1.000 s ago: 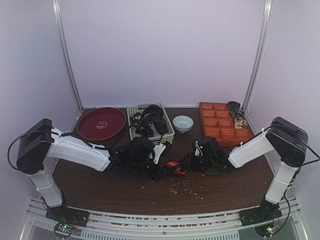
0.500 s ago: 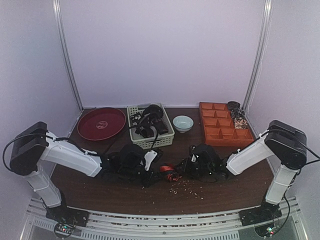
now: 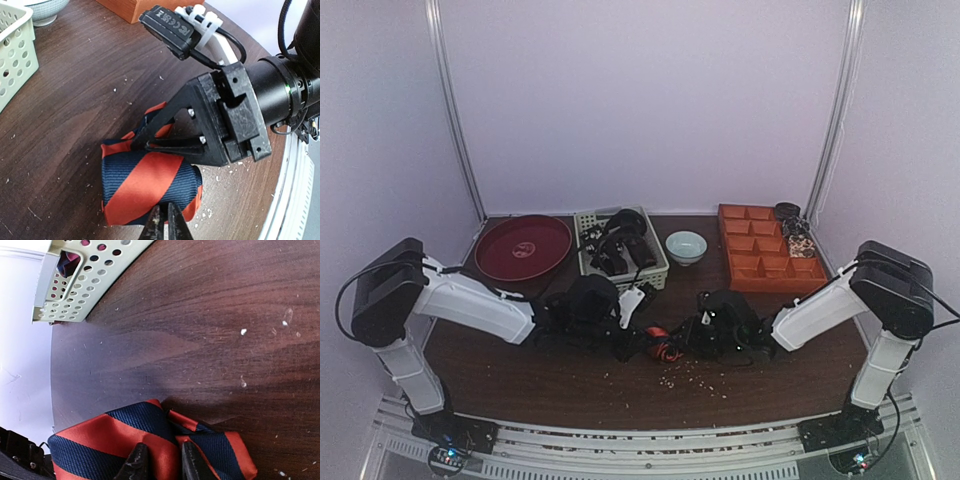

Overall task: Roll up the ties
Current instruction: Roll the tie at the center of the board.

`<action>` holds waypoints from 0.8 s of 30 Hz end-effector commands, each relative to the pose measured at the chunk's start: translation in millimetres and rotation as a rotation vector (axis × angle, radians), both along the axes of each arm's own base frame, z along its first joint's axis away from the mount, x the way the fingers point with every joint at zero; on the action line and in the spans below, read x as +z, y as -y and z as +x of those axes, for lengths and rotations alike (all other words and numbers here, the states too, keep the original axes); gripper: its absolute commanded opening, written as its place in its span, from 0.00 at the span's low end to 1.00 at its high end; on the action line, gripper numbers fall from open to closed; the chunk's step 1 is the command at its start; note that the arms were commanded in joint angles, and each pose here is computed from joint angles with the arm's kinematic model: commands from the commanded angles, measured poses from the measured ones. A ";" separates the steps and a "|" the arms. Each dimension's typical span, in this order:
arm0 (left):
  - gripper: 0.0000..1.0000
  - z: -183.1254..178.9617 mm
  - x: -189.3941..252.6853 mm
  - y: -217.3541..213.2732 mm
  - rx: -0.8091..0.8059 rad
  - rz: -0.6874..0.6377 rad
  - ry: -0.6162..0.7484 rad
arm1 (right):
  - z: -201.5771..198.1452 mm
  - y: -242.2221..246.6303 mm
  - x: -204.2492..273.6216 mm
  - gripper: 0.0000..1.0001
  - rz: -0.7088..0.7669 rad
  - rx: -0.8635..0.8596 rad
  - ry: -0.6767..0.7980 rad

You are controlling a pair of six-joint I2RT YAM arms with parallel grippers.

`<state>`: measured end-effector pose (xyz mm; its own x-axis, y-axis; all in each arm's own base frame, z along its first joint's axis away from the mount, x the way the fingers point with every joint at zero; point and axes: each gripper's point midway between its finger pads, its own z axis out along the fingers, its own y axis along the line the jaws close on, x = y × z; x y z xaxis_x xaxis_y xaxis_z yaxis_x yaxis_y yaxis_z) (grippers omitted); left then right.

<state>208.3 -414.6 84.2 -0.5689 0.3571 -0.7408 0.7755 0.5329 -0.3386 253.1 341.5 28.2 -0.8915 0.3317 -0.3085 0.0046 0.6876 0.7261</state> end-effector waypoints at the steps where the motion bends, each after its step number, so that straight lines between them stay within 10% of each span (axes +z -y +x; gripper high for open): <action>1: 0.06 9.4 8.3 11.6 -0.020 -0.020 0.035 | -8.1 14.5 -12.3 0.27 -0.121 0.043 0.023; 24: 0.08 28.7 -7.1 38.3 -0.036 0.078 0.028 | 13.2 57.2 15.5 0.32 -0.295 0.089 0.228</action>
<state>229.1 -449.0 80.7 -0.5440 0.4225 -0.7249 0.7996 0.5229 -0.2952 265.5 298.3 40.5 -0.8231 0.1355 -0.5515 -0.2058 0.8340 0.5119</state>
